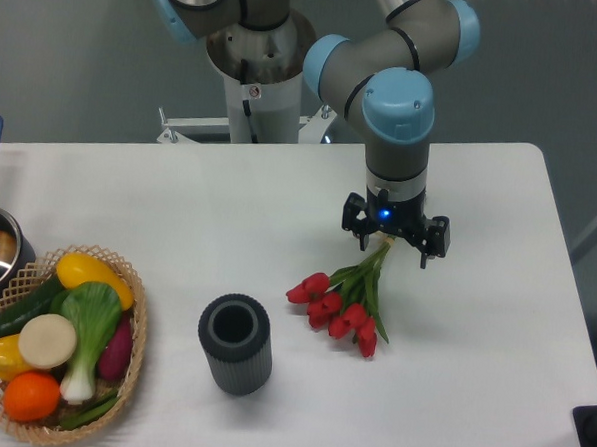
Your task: Pick up the flowers from the table
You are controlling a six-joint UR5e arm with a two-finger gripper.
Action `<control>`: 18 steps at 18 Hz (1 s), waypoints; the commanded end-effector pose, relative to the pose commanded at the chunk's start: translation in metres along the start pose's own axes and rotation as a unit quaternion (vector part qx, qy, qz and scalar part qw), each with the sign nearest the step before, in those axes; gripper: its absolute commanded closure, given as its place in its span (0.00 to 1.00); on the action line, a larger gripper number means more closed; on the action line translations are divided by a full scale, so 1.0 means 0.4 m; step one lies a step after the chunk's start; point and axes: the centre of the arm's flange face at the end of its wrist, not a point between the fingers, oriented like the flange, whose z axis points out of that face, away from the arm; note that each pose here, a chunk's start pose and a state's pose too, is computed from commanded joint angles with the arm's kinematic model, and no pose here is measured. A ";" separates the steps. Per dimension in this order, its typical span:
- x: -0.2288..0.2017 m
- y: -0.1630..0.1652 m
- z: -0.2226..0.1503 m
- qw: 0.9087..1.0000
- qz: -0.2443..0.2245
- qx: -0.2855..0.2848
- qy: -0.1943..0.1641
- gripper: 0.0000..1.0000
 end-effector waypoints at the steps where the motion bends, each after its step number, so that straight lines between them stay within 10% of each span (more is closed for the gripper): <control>1: 0.001 0.001 0.002 1.000 -0.001 0.000 0.001 0.00; 18: 0.041 -0.022 0.158 0.998 0.027 -0.022 0.047 0.00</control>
